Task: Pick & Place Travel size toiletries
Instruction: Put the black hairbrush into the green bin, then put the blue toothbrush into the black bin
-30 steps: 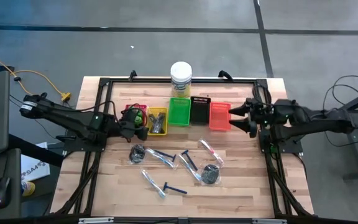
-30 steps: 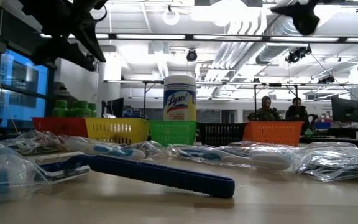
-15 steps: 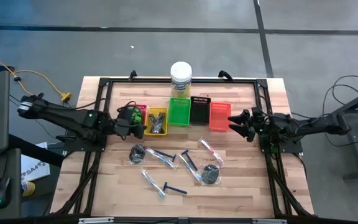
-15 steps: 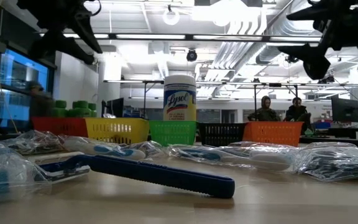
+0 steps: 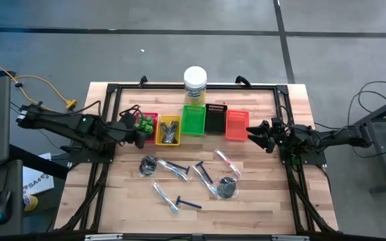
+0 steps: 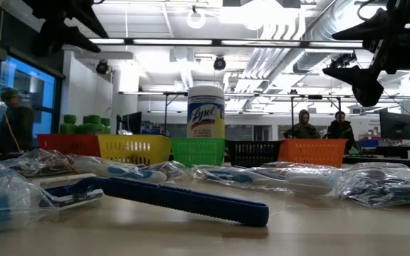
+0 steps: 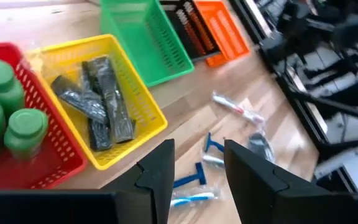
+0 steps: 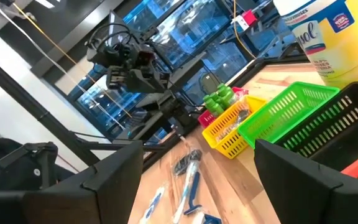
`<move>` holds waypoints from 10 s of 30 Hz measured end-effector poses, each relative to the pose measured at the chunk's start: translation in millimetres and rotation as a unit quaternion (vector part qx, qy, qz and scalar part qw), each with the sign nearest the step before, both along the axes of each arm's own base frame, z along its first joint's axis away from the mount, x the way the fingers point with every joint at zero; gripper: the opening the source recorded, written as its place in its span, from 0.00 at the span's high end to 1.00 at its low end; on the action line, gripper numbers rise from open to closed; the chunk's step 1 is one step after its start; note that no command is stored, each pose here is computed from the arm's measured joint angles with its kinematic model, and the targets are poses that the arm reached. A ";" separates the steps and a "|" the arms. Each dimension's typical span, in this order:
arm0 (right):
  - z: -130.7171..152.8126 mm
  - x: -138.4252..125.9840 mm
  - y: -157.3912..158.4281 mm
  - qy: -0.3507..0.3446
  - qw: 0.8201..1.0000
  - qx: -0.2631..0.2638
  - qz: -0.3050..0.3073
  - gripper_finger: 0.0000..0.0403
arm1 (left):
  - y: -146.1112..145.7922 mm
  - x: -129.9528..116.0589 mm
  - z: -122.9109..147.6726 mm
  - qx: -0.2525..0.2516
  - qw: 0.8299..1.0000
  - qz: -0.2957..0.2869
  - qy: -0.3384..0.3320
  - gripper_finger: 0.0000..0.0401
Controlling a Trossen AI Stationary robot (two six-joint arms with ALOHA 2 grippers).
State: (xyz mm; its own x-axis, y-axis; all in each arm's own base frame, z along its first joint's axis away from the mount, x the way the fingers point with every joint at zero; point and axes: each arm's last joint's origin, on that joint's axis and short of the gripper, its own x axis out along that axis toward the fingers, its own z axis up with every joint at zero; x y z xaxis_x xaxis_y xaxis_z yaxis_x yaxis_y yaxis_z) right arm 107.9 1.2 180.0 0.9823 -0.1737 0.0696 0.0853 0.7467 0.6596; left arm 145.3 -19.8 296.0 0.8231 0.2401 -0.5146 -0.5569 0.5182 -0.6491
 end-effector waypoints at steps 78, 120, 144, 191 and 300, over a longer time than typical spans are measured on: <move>0.5 0.0 -0.1 -0.001 1.000 0.000 -0.001 0.27 | -11.0 52.1 -69.8 -0.162 0.911 -0.033 0.378 0.44; 0.6 0.0 -0.1 -0.001 1.000 0.000 -0.001 0.27 | -15.5 59.3 -151.0 -0.256 0.884 0.018 0.390 0.44; 0.6 0.0 -0.1 -0.001 1.000 0.000 -0.002 0.27 | -14.2 55.7 -130.8 -0.227 0.906 -0.019 0.357 1.00; 0.0 0.0 -0.1 0.002 1.000 -0.001 -0.001 0.27 | -18.0 27.3 -19.7 -0.138 0.985 0.024 0.098 1.00; -1.6 0.1 -0.1 0.010 1.000 -0.001 -0.001 0.27 | 93.2 195.7 -36.5 0.032 0.981 -0.018 0.189 0.57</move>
